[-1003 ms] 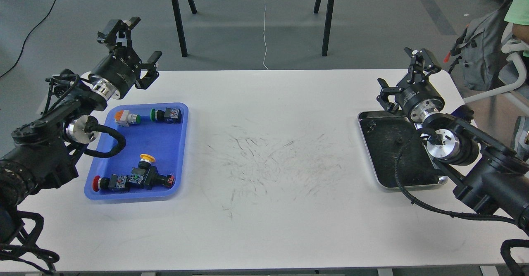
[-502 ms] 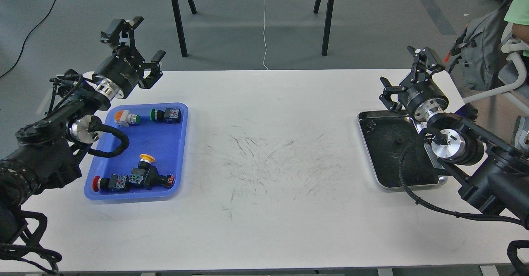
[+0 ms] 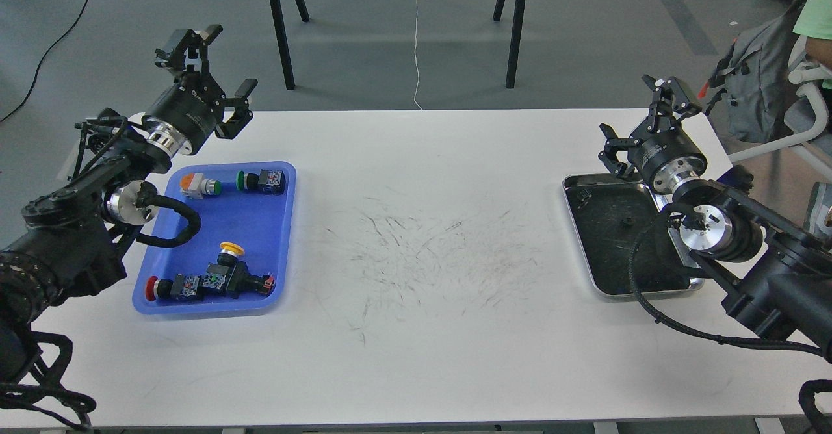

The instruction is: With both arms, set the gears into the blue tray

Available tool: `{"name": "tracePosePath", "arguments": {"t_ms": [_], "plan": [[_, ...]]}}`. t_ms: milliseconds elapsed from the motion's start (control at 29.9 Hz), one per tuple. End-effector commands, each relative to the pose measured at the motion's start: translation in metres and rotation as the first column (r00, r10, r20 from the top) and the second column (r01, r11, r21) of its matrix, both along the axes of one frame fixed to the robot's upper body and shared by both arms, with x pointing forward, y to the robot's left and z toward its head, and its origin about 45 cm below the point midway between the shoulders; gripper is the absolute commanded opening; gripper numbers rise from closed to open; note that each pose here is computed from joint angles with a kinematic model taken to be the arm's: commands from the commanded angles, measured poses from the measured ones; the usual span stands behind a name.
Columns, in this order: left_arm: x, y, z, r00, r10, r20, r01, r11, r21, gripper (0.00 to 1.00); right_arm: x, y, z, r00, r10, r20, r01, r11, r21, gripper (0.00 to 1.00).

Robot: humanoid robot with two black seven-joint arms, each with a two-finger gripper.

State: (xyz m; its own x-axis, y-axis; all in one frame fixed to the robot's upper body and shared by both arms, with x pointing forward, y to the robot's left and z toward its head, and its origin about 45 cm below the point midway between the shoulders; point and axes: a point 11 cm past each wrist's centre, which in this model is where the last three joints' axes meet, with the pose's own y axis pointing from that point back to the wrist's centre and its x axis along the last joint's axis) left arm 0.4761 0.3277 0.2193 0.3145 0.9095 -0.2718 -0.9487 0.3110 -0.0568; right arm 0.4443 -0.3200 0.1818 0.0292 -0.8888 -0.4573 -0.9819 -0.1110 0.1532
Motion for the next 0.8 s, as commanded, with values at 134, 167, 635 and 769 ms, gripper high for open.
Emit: {"name": "tracePosePath", "arguments": {"t_ms": [134,167,635,769], "plan": [[0.0,0.0,0.0,1.0,0.0,0.0,0.0,1.0,-0.002,1.0,0.0,-0.002,0.0,1.0,-0.004,-0.001,0.004,1.0,-0.004,1.0],[0.0,0.0,0.0,1.0,0.0,0.0,0.0,1.0,-0.002,1.0,0.0,-0.005,0.001,1.0,-0.008,0.0,0.008,1.0,-0.009,0.99],[0.0,0.0,-0.001,1.0,-0.001,-0.002,0.001,1.0,0.001,1.0,-0.013,-0.033,0.008,0.994,0.074,-0.077,-0.087,0.98,-0.181,1.0],[0.0,0.0,0.0,1.0,0.0,0.0,0.0,1.0,0.0,1.0,-0.015,-0.047,0.01,0.979,0.119,-0.163,-0.166,0.935,-0.315,1.0]]}}
